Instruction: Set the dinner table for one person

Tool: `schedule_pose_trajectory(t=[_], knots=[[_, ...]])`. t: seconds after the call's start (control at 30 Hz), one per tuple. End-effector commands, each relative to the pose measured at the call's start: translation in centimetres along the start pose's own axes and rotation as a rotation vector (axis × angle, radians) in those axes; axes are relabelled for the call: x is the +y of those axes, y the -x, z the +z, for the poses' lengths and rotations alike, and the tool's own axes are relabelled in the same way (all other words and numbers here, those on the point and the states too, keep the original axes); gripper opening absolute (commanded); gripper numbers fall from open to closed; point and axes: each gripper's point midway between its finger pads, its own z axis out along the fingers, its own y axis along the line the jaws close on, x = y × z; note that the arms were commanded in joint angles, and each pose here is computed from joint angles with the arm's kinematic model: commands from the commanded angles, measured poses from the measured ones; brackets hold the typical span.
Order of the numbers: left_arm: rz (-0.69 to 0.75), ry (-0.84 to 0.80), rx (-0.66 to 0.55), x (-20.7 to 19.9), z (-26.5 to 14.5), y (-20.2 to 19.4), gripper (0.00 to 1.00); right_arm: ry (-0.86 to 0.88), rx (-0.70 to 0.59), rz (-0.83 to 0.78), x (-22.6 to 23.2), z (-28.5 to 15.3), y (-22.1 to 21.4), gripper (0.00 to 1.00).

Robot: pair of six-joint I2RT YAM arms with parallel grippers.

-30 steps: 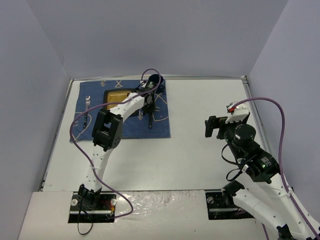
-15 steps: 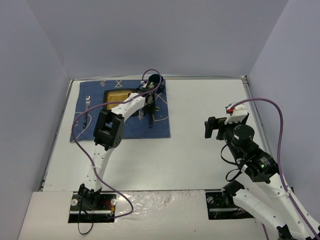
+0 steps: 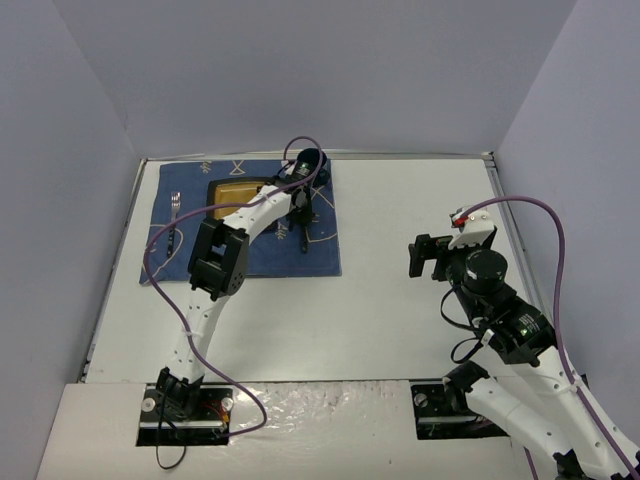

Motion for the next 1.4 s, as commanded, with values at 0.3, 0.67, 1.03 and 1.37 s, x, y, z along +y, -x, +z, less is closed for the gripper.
schedule_pose_trajectory(t=[0.3, 0.67, 1.03, 1.37], knots=[[-0.048, -0.054, -0.095, -1.7, -1.4, 3.5, 0.1, -0.006, -0.051, 0.028, 0.1, 0.4, 1.4, 1.0], [-0.066, -0.078, -0.119, -1.9, -3.0, 3.9, 0.38, 0.002, -0.055, 0.031, 0.2, 0.3, 1.5, 1.0], [-0.074, -0.126, -0.091, -2.8, -3.8, 1.4, 0.39, 0.015, -0.054, 0.054, 0.5, 0.3, 1.5, 1.0], [-0.063, -0.146, -0.09, -4.0, -4.2, 0.4, 0.39, 0.018, -0.055, 0.075, 0.5, 0.1, 1.2, 1.0]])
